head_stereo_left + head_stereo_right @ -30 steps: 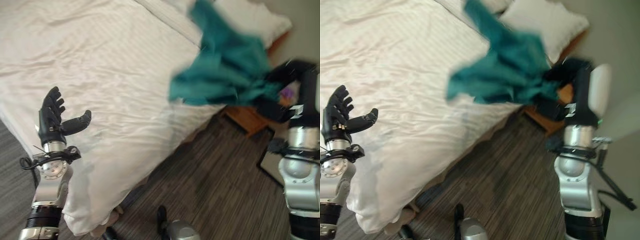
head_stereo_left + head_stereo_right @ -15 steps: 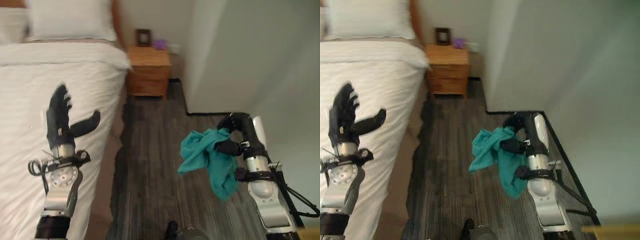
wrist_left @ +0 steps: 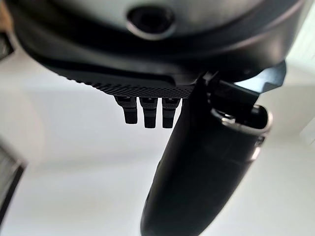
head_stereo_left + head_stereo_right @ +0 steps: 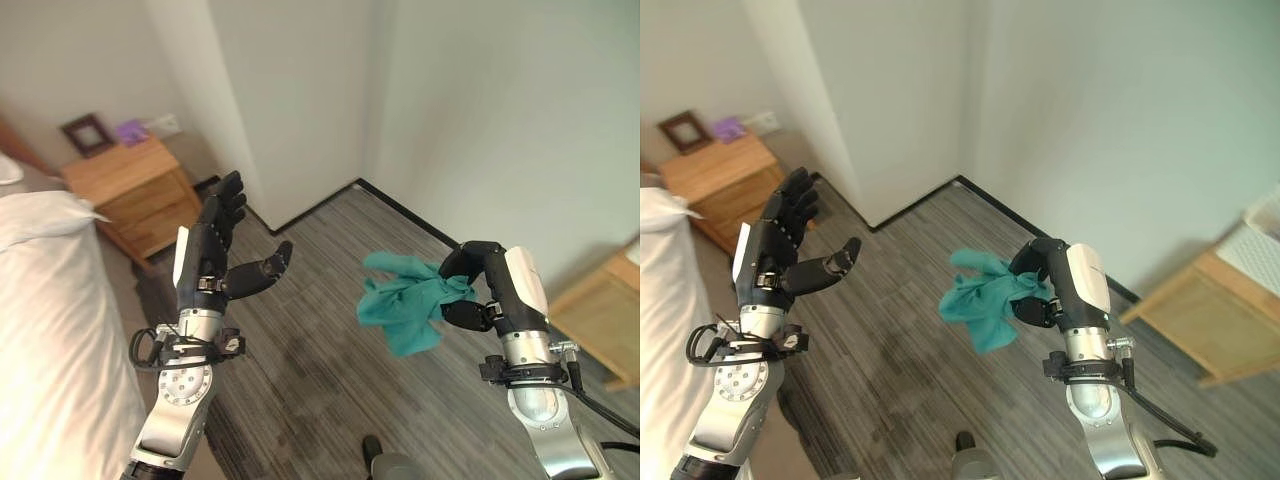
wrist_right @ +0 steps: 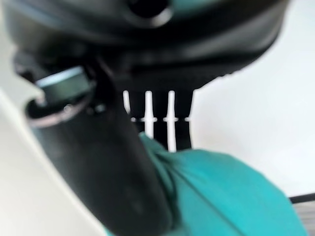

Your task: Pick up bed clothes into laundry basket.

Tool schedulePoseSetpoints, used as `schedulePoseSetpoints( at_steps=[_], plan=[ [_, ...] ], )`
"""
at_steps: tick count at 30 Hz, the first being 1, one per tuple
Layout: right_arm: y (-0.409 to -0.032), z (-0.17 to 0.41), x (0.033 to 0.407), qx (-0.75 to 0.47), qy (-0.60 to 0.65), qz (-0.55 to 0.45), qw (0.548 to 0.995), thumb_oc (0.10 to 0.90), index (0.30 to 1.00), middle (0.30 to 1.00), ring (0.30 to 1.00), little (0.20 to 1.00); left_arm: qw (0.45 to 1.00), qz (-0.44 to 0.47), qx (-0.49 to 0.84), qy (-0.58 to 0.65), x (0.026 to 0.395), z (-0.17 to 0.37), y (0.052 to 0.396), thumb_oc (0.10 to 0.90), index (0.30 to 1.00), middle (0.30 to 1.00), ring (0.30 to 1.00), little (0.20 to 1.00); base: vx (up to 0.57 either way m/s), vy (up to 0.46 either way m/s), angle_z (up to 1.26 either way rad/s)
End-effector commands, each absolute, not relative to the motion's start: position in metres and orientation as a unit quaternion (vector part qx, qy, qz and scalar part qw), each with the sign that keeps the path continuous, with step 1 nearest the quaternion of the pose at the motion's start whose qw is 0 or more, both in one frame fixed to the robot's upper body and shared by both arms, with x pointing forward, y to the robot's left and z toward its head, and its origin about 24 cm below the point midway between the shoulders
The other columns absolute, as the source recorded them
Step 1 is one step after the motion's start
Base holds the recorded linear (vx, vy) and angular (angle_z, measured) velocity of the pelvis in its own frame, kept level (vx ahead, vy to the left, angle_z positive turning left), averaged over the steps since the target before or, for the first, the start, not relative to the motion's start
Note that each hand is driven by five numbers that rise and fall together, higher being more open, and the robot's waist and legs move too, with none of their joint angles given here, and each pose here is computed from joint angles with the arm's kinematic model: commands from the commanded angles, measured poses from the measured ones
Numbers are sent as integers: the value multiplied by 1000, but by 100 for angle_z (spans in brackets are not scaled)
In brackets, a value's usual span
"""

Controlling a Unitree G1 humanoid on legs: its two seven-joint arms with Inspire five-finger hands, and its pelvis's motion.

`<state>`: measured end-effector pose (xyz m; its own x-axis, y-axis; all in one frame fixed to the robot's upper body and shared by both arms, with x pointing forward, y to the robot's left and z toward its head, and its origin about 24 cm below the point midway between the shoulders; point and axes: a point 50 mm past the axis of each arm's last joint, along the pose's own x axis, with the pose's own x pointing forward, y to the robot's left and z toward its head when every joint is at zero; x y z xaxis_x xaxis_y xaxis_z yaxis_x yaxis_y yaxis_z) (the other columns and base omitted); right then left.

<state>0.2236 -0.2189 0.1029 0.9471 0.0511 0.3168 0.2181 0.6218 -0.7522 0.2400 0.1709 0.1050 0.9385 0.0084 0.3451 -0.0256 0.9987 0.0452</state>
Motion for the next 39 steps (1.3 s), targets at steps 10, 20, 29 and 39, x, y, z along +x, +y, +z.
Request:
schedulePoseSetpoints(
  at_steps=[10, 20, 29, 39],
  plan=[
    [-196, 139, 233, -479, -265, -29, 836, 400, 300, 300, 300, 300, 958, -91, 33, -268, 268, 146, 119, 800, 900, 900, 900, 900, -45, 123, -123],
    [-183, 145, 234, -464, -289, -21, 837, 400, 300, 300, 300, 300, 972, -79, 15, -222, 255, 126, 136, 800, 900, 900, 900, 900, 75, -19, -44],
    [-175, 124, 237, -386, -248, 9, 888, 400, 300, 300, 300, 300, 979, -65, -2, -193, 254, 113, 142, 800, 900, 900, 900, 900, 237, -218, 2],
    [-174, 101, 249, -238, -173, 36, 955, 400, 300, 300, 300, 300, 982, -57, -40, -173, 248, 107, 145, 800, 900, 900, 900, 900, 245, -152, -65]
  ],
)
